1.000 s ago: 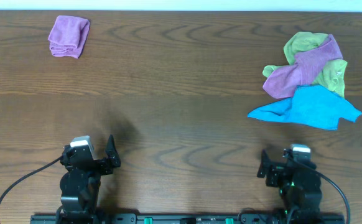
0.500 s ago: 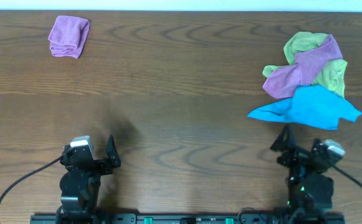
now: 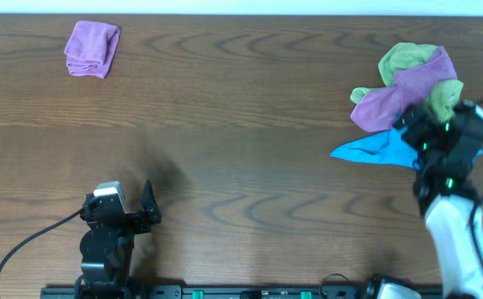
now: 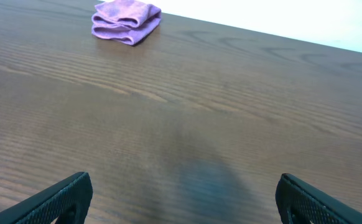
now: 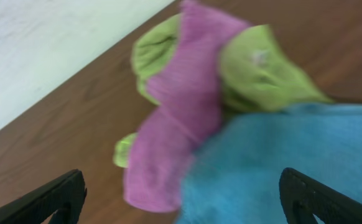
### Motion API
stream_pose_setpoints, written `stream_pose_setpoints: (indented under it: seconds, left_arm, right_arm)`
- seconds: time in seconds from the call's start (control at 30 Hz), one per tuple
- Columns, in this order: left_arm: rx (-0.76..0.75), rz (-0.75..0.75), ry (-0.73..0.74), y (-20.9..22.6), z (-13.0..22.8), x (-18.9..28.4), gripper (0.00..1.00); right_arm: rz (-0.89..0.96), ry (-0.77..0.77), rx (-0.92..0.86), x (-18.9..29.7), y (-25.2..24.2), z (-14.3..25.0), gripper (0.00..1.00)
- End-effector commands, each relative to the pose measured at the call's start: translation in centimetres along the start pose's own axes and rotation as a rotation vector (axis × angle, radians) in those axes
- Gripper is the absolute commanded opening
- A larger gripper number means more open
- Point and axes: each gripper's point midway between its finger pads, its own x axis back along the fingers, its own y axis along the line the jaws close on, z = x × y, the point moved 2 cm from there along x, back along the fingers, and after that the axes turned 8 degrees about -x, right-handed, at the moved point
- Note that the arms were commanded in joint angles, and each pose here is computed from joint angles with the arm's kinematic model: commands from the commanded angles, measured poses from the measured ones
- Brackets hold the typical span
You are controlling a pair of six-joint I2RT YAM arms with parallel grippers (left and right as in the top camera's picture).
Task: Fold the cloth
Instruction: 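Reach the right gripper to the blue cloth corner and grasp it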
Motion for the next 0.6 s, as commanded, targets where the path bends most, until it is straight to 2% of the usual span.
stream_pose_setpoints:
  seconds: [0.0, 0.27, 0.43, 0.57]
  left_arm:
    - [0.001, -0.024, 0.019, 0.4, 0.9, -0.3, 0.95]
    - [0.001, -0.024, 0.019, 0.4, 0.8, -0.3, 0.95]
    - [0.001, -0.024, 0.019, 0.4, 0.9, -0.3, 0.95]
    - [0.001, -0.024, 0.019, 0.4, 0.9, -0.3, 0.95]
  right_arm:
    - [-0.119, 0.138, 0.016, -1.7, 2.0, 1.5, 0.99]
    - [-0.117, 0.24, 0.123, -3.2, 1.0, 4.1, 0.99]
    - [0.127, 0.279, 0.128, -3.4, -3.4, 5.6, 0.99]
    - [0.18, 0.307, 0.133, -4.0, -4.7, 6.5, 0.99]
